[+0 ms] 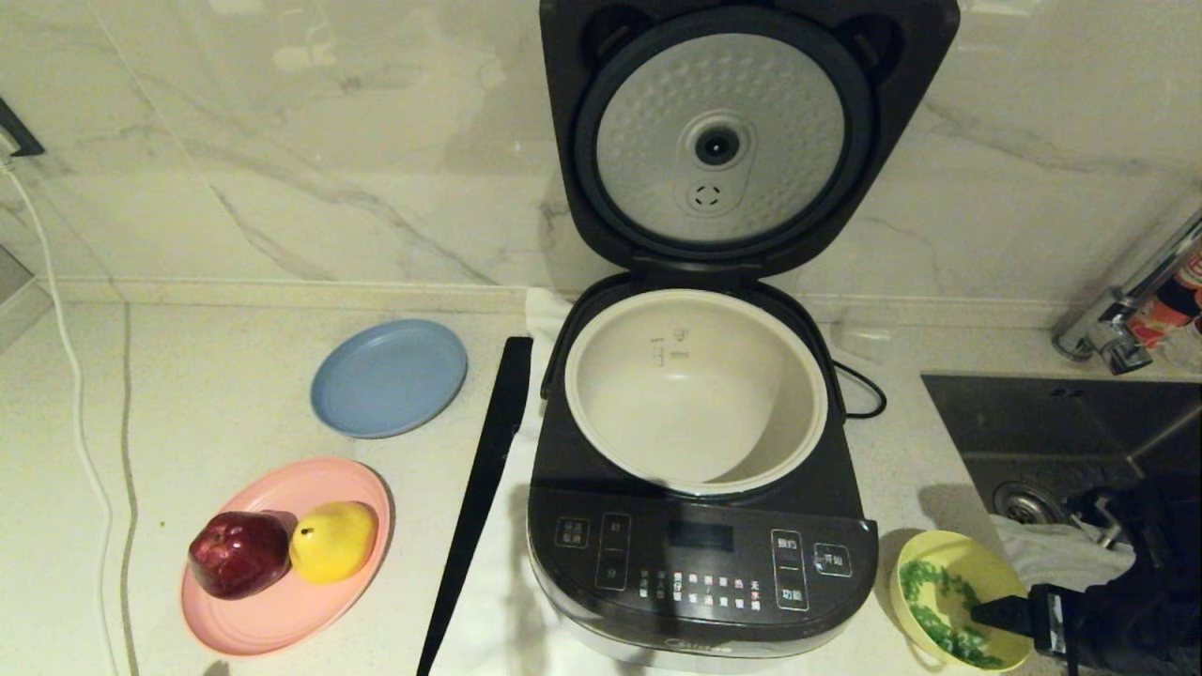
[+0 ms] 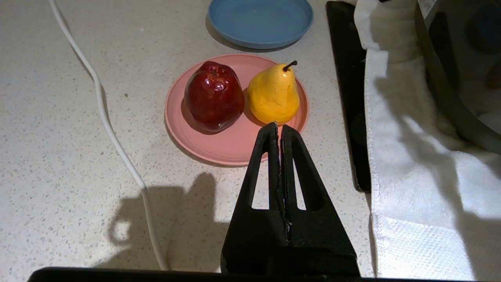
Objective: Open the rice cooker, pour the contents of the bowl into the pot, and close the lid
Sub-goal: Fill a bowl with water from the tap
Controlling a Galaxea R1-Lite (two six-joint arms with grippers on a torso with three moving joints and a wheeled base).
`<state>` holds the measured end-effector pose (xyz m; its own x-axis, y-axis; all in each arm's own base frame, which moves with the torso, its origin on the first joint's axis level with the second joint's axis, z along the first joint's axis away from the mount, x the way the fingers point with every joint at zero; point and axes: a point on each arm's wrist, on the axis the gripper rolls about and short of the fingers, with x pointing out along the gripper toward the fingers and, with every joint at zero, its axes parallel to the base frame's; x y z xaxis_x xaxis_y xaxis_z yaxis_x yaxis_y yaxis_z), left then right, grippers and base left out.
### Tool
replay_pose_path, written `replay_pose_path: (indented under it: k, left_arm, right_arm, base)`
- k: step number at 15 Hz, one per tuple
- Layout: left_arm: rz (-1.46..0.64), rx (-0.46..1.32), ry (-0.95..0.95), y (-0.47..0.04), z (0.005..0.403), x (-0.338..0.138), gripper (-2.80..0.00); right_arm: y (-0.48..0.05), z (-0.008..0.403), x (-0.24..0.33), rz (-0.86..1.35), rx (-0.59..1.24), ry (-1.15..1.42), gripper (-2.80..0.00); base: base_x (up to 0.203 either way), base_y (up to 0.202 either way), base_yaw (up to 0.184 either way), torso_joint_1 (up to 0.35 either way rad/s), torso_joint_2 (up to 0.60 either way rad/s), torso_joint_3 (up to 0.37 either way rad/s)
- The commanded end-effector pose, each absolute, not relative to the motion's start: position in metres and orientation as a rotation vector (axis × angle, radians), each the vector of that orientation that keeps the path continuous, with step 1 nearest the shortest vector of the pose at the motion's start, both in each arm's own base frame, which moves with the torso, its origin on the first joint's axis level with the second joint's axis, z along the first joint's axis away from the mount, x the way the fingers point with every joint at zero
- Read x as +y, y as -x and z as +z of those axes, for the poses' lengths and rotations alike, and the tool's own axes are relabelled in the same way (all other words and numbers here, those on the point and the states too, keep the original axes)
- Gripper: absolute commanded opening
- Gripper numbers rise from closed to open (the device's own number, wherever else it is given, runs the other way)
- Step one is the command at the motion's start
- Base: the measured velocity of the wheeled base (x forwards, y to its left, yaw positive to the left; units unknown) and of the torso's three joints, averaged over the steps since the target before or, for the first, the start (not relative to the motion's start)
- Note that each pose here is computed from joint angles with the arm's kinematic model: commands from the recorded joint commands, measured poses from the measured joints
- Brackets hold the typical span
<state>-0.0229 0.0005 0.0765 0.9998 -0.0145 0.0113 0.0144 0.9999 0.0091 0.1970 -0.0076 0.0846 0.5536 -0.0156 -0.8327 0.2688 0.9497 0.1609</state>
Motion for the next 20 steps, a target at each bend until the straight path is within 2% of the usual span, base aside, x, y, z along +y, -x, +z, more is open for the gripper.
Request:
replay_pose_path:
  k: [1, 6, 7, 20]
  left_arm:
    - [-0.014, -0.009, -0.009, 0.0227, 0.0757, 0.0005, -2.80]
    - [-0.014, -0.009, -0.009, 0.0227, 0.0757, 0.0005, -2.80]
    - [-0.014, -0.009, -0.009, 0.0227, 0.0757, 0.0005, -2.80]
    - [-0.014, -0.009, -0.009, 0.0226, 0.0756, 0.0005, -2.80]
  right_arm:
    - [-0.2053, 0.0666, -0.0083, -0.197, 0.996, -0.272, 0.00]
    - [-0.2063, 0.0631, -0.0085, -0.202, 0.986, -0.271, 0.00]
    - [-0.2067, 0.0622, -0.0085, -0.202, 0.990, -0.270, -2.80]
    - [-0.2068, 0.0634, -0.0065, -0.213, 0.982, -0.306, -2.80]
  base:
    - [0.000, 0.000, 0.000, 0.000, 0.00, 0.000]
    - [0.000, 0.000, 0.000, 0.000, 0.00, 0.000]
    - [0.000, 0.000, 0.000, 0.000, 0.00, 0.000]
    - [0.000, 0.000, 0.000, 0.000, 0.00, 0.000]
